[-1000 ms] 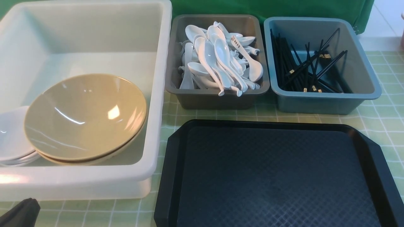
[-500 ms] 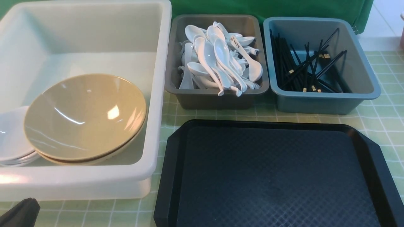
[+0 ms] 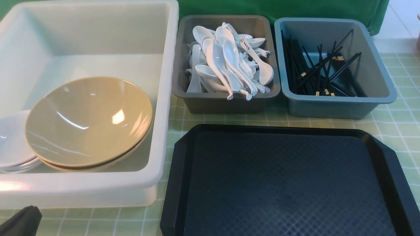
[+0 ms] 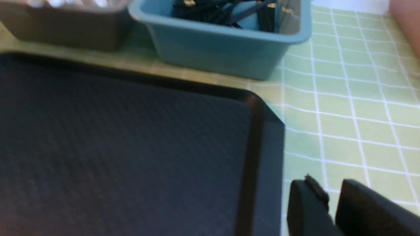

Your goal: On green table put chopsticks spoon bowls plates into blue grey white boxes.

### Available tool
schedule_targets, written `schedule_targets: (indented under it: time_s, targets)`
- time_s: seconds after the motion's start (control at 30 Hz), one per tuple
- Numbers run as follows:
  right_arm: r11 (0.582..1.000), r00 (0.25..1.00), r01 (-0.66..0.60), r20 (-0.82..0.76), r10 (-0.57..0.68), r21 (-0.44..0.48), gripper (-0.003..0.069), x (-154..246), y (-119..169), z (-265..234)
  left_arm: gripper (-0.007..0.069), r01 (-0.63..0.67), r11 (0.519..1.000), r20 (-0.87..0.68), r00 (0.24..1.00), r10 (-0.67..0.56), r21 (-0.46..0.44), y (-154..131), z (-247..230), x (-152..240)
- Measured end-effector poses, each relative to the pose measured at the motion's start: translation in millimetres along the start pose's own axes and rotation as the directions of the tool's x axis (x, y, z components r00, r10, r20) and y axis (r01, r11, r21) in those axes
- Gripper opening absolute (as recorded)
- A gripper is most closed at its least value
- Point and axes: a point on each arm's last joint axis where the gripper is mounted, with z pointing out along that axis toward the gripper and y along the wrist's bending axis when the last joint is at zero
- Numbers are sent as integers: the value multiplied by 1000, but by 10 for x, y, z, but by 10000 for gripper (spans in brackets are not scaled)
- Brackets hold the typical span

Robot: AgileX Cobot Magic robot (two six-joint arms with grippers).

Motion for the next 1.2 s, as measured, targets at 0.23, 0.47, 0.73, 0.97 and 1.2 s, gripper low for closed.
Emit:
schedule_targets:
  time_s: [0.23,0.47,0.73,0.97,1.2]
  targets:
    - [998,998,19,56,-22,59,162,421,-24,141,-1,1,1000,0,1000,-1,0,0,0,1]
    - [998,997,23,73,-28,66,164,567,-21,249,-1,3,1000,0,1000,-3,0,0,1,3]
    - [998,996,24,86,-29,65,169,563,-20,254,-1,3,1000,5,1000,-3,0,0,1,-1]
    - [998,996,24,86,-29,65,172,563,-20,254,-1,3,1000,6,1000,-3,0,0,1,-2]
    - [998,996,24,87,-29,65,172,563,-19,255,-1,4,1000,5,1000,-4,0,0,2,1]
